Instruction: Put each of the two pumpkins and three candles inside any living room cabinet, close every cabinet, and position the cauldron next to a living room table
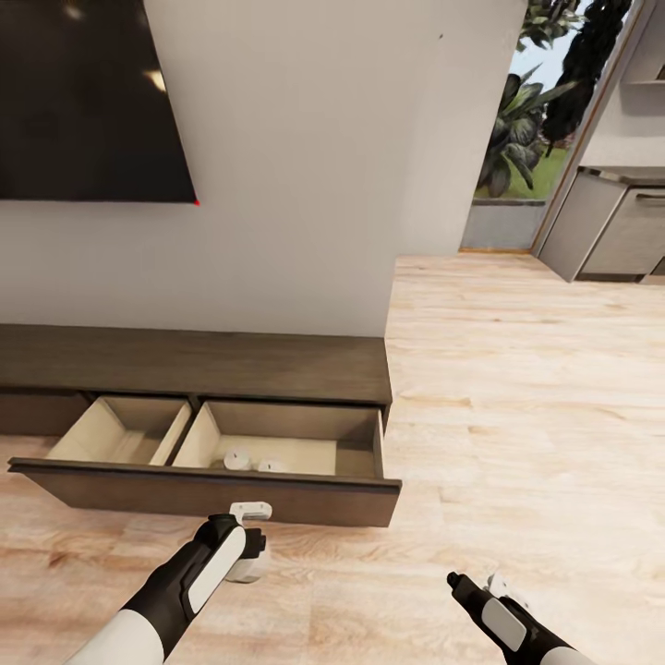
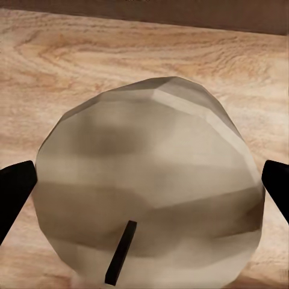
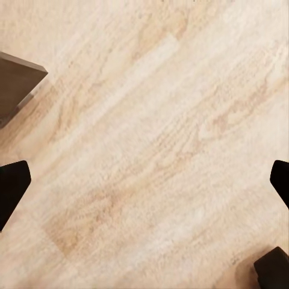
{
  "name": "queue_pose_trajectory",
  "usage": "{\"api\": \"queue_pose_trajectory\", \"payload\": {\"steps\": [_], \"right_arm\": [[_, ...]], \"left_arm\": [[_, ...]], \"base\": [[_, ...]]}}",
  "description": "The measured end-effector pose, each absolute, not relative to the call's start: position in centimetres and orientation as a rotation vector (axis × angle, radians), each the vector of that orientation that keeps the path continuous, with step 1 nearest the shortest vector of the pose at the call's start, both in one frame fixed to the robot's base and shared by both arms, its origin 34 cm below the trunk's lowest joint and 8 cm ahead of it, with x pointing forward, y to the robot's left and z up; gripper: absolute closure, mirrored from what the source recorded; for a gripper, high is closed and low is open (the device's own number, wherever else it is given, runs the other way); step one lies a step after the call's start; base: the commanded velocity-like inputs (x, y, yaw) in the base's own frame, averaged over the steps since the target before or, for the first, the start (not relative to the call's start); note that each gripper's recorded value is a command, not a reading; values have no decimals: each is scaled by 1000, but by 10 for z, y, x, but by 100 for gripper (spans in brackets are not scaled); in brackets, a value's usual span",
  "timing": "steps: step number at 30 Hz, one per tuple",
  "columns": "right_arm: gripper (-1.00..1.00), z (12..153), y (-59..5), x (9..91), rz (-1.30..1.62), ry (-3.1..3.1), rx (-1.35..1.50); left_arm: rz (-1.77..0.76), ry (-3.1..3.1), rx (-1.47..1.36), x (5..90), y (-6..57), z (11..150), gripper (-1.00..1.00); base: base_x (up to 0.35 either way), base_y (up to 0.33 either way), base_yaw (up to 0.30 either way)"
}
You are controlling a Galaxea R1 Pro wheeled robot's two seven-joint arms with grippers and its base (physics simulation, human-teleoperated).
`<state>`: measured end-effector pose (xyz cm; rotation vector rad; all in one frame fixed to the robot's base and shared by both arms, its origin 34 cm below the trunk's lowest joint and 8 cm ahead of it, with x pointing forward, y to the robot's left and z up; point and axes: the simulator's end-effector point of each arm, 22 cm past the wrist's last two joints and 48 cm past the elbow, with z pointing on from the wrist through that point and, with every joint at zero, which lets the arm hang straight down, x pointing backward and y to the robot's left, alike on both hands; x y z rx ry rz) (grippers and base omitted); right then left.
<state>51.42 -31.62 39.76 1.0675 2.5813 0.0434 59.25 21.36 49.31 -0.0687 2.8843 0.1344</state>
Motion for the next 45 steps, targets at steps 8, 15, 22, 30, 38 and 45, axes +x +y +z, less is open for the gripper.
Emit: {"api": "queue_pose_trajectory", "payload": {"steps": [8,15,22,30,38,45], "right_arm": [[-100,413,-317,516,41,2579,1069],[-100,426,-317,517,42,2581,1070],[-100,438,-317,518,43,2581,1068],[-100,452,-316,519,45,2581,1067],[-100,466,-316,520,45,2581,1067],[-100,478,-316,520,44,2581,1067]], "left_arm": [[137,2886,-66,593,214,508,100],[137,2887,-66,594,214,520,100],[138,2887,-65,595,214,533,100],[139,2889,-66,596,214,546,100],[140,2890,-66,596,214,560,100],[140,2891,-66,596,214,571,100]], "base": [[0,0,0],[0,0,0],[0,0,0],[0,0,0],[0,0,0],[0,0,0]]}}
